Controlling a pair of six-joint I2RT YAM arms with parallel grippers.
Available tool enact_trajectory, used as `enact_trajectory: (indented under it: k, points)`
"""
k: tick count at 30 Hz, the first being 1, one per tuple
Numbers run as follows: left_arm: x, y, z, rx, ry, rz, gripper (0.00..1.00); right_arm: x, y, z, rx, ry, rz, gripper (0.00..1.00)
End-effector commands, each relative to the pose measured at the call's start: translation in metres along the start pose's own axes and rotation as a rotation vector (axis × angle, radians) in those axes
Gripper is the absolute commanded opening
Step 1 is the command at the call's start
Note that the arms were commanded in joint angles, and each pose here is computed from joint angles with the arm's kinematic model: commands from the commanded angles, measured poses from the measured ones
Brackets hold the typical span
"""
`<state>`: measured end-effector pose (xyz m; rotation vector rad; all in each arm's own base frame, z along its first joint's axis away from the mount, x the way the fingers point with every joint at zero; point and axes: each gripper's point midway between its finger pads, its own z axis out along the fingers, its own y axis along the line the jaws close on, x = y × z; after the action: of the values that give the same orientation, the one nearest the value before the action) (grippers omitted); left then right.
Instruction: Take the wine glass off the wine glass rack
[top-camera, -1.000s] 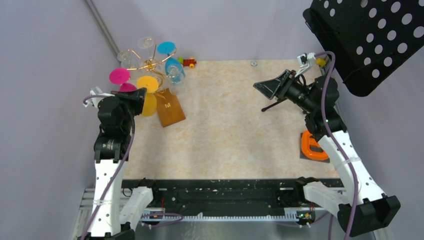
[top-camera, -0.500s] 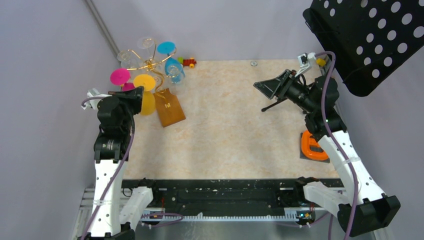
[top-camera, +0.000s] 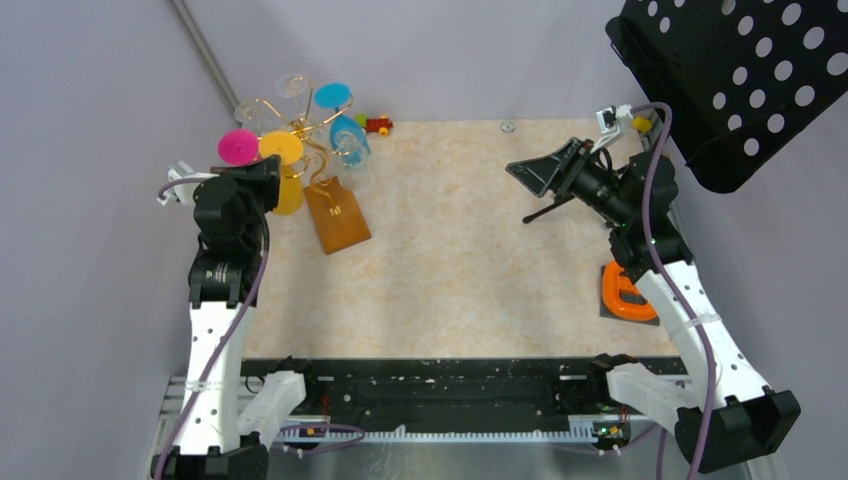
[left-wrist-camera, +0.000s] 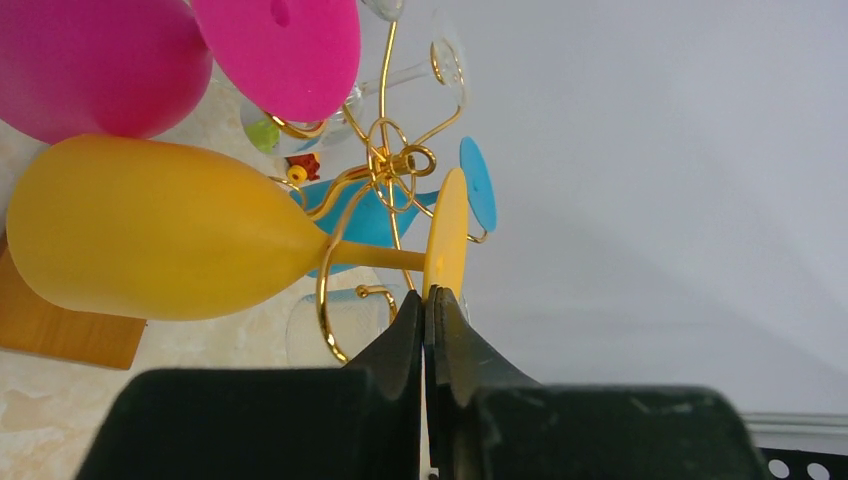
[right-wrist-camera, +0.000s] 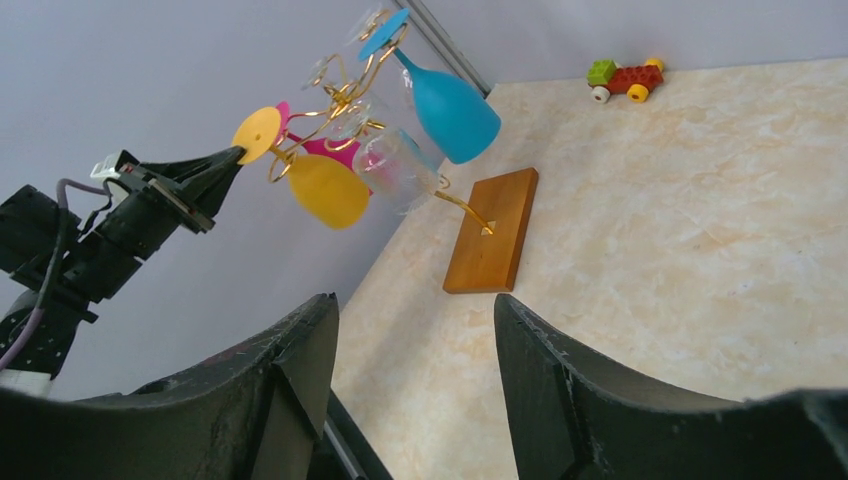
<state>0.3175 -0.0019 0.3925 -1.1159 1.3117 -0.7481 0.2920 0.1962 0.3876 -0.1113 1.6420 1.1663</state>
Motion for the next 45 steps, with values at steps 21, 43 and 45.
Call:
enact_trajectory:
  k: [21,43,45]
  points:
    - [0.051,-0.068,0.001,0.281,0.339,0.099,0.0,0.001,0.015,-0.001,-0.073,0.004,-0.024,0.64]
    - [0.041,-0.024,-0.021,0.129,0.271,0.041,0.0,0.013,0.003,0.017,-0.105,0.048,0.072,0.69]
    - [0.038,-0.022,-0.026,0.128,0.253,0.042,0.0,0.014,0.002,0.018,-0.104,0.05,0.09,0.69]
